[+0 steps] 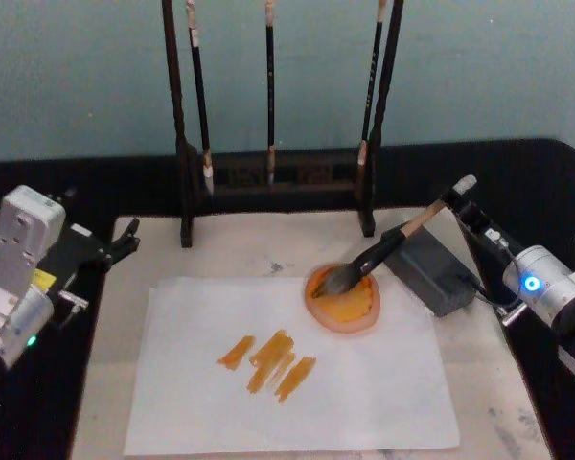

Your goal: Pick up the brush from the inkstone, write on the paper, then place the brush back to its original position.

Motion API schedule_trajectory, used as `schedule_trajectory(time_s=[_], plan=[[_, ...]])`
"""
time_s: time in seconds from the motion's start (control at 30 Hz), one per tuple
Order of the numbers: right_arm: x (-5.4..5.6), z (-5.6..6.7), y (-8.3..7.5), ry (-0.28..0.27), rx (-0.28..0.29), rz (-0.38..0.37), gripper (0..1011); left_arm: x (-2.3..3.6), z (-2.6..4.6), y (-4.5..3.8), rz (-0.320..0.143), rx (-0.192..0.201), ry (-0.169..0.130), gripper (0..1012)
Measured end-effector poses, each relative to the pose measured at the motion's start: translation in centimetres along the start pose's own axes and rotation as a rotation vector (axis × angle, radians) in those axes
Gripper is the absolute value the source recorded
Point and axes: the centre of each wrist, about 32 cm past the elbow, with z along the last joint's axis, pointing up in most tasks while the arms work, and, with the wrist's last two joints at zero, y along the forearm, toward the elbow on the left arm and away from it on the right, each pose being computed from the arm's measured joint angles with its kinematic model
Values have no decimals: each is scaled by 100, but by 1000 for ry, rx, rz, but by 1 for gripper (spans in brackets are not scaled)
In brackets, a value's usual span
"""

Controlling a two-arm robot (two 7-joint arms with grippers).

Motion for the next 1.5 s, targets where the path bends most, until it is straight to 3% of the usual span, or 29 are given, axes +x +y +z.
schedule_trajectory(time_s=[0.23,0.77,1.07,1.3,1.5], plan=[[0,0,0,1,0,0,203,0,0,0,0,0,0,1010],[-42,41,-1,-9,1,9,188,0,0,0,0,0,0,1010],[-198,173,-27,-37,-18,52,186,0,0,0,0,0,0,1010],[-368,280,-56,-90,-18,99,185,0,0,0,0,0,0,1010],[-580,391,-88,-190,-4,172,185,0,0,0,0,0,0,1010]])
